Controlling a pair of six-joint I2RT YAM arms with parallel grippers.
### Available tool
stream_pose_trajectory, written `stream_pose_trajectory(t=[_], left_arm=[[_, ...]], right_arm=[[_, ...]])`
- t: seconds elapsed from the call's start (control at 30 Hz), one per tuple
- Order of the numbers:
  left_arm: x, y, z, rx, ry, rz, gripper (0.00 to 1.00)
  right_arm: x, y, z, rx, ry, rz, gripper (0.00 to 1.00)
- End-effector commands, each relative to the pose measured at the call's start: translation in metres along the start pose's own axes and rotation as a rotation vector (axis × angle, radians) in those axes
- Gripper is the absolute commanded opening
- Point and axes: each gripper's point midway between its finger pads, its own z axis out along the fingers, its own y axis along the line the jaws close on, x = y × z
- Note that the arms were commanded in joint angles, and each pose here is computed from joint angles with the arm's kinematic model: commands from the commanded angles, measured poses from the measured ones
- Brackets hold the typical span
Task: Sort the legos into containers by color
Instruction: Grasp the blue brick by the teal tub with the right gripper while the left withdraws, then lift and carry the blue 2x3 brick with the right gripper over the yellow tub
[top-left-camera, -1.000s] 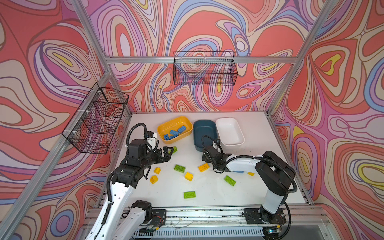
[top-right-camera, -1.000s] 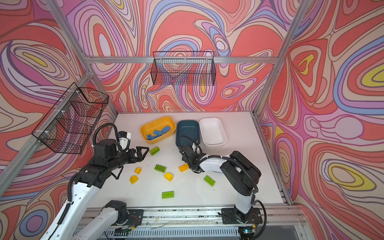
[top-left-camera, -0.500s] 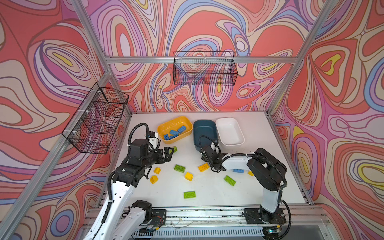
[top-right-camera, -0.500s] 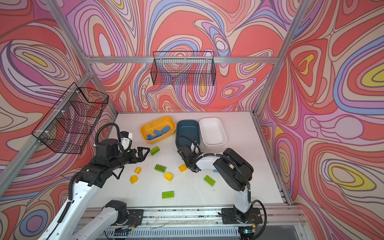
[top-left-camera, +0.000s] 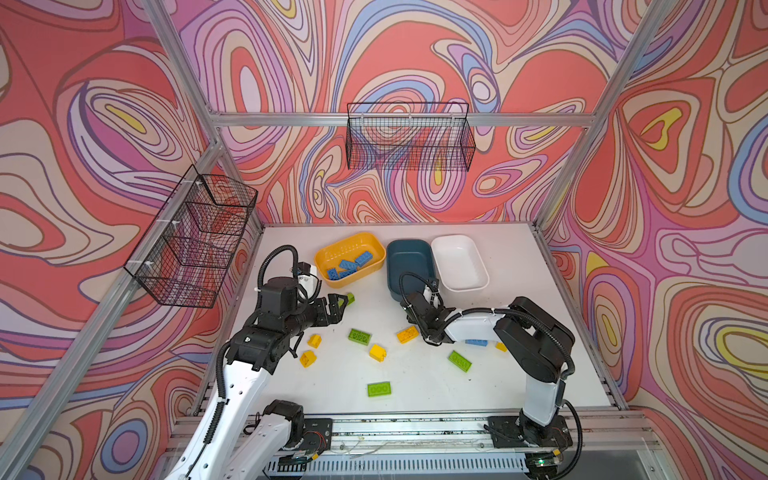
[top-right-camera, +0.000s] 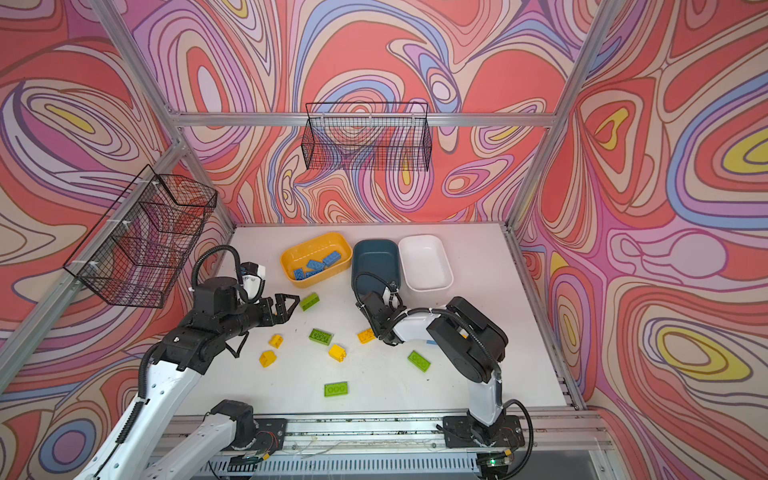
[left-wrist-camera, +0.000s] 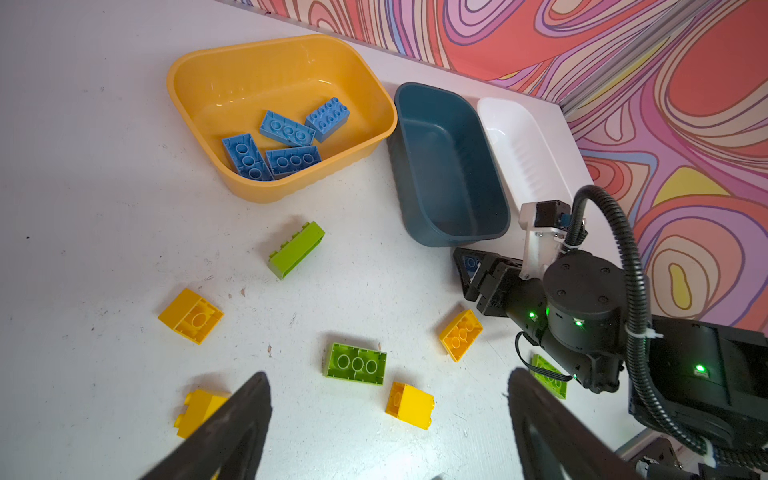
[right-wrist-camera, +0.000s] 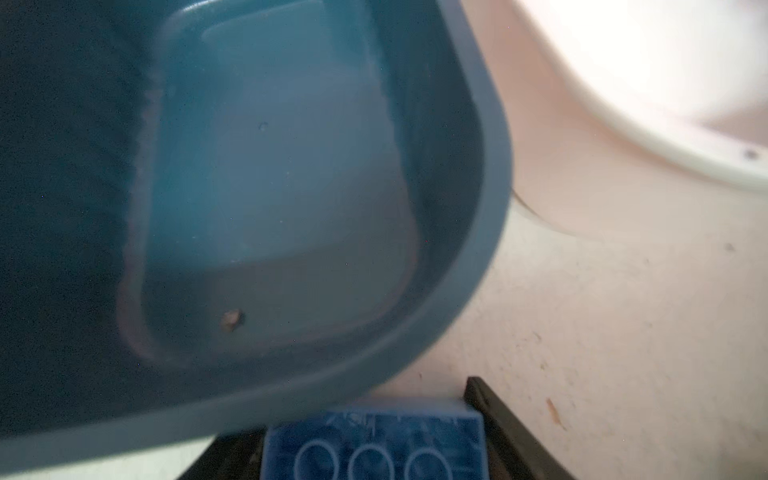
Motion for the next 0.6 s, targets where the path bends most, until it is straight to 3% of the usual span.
stream_pose_trajectory(t=[0.0,0.27,0.57], left_arm=[[0.003,0.002,-0.001,-0.019,0.01,0.016,0.89],[0.003,0.007,-0.001,-0.045,0.008,0.019,0.89],[0.002,0.011,0.0,-0.067,0.009,0.014,0.88]], right_arm=[[-0.001,-0.003,-0.012,-0.029,0.0,0.025,0.63],[-0.015,0.004,-0.039,-0.134,-0.01,0.039,0.57],[-0.018,0.03,-0.072,-0.362,0.023,-0.004,0.57]])
